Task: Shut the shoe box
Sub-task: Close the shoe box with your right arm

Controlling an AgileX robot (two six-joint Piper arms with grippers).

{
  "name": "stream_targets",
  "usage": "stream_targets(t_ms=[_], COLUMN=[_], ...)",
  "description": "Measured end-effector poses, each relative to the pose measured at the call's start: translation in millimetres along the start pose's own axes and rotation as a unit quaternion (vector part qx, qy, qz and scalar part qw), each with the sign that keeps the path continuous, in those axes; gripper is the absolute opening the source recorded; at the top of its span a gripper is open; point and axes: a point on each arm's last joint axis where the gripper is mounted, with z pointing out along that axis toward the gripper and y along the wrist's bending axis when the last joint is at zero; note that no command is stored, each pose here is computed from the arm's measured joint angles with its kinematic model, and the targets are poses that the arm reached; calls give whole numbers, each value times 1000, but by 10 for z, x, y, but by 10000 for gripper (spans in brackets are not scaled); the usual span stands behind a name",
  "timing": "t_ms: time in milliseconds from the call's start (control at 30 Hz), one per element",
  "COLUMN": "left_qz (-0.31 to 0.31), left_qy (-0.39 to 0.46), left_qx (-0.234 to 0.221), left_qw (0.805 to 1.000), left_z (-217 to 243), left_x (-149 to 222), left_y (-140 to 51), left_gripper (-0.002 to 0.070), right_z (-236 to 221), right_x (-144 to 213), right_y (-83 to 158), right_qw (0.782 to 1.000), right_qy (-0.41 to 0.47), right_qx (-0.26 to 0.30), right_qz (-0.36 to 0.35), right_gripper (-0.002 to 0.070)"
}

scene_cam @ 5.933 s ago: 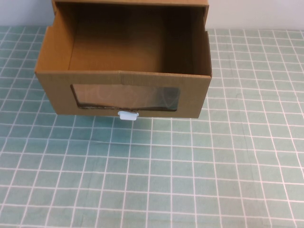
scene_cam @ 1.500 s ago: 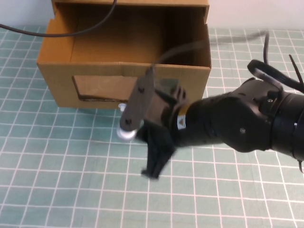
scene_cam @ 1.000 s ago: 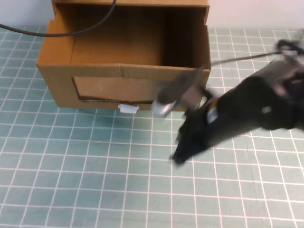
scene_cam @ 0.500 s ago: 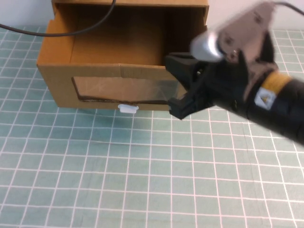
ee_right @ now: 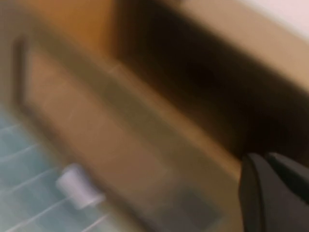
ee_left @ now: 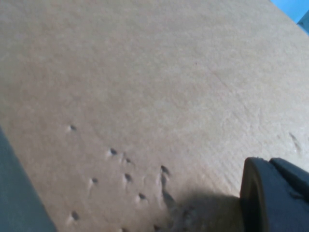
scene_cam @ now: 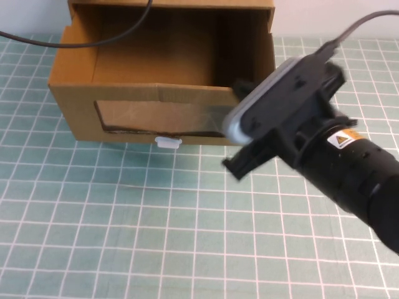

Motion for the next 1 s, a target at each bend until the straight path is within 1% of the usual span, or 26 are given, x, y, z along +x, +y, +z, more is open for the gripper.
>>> stream_targets(t_ms=[67, 100, 200, 267, 333, 400, 533, 633, 733, 833, 1000], left_qz=[0, 0, -1, -1, -1, -1, -1, -1, -1, -1, -1], left_qy=[0, 0, 0, 0, 0, 0, 0, 0, 0, 0, 0], left_qx=[0, 0, 0, 0, 0, 0, 0, 0, 0, 0, 0], left_qw=[1000, 1000, 1000, 1000, 1000, 1000, 1000, 1000, 1000, 1000, 1000], left_z=[0, 0, 0, 0, 0, 0, 0, 0, 0, 0, 0], left_x=[0, 0, 0, 0, 0, 0, 0, 0, 0, 0, 0], left_y=[0, 0, 0, 0, 0, 0, 0, 0, 0, 0, 0], left_gripper=[-5, -5, -5, -5, -5, -5, -5, -5, -5, -5, -5], right_z=[-1, -6, -39, -15, 44, 136, 334, 491, 652, 793, 930], right_x=[-2, -20, -46, 2, 74, 175, 380, 446, 451, 427, 323], right_y=[79, 134, 297, 391, 467, 541, 648, 722, 768, 775, 699], right_qw=[999, 996, 982, 973, 969, 967, 968, 967, 969, 974, 983], right_qy=[12, 13, 18, 29, 44, 62, 95, 108, 111, 111, 94], right_qx=[-50, -87, -186, -224, -239, -243, -223, -220, -214, -194, -149], right_qz=[-18, -26, -39, -42, -46, -49, -59, -62, -58, -46, -43], right_gripper=[-14, -14, -14, -14, -14, -14, -14, -14, -14, -14, -14])
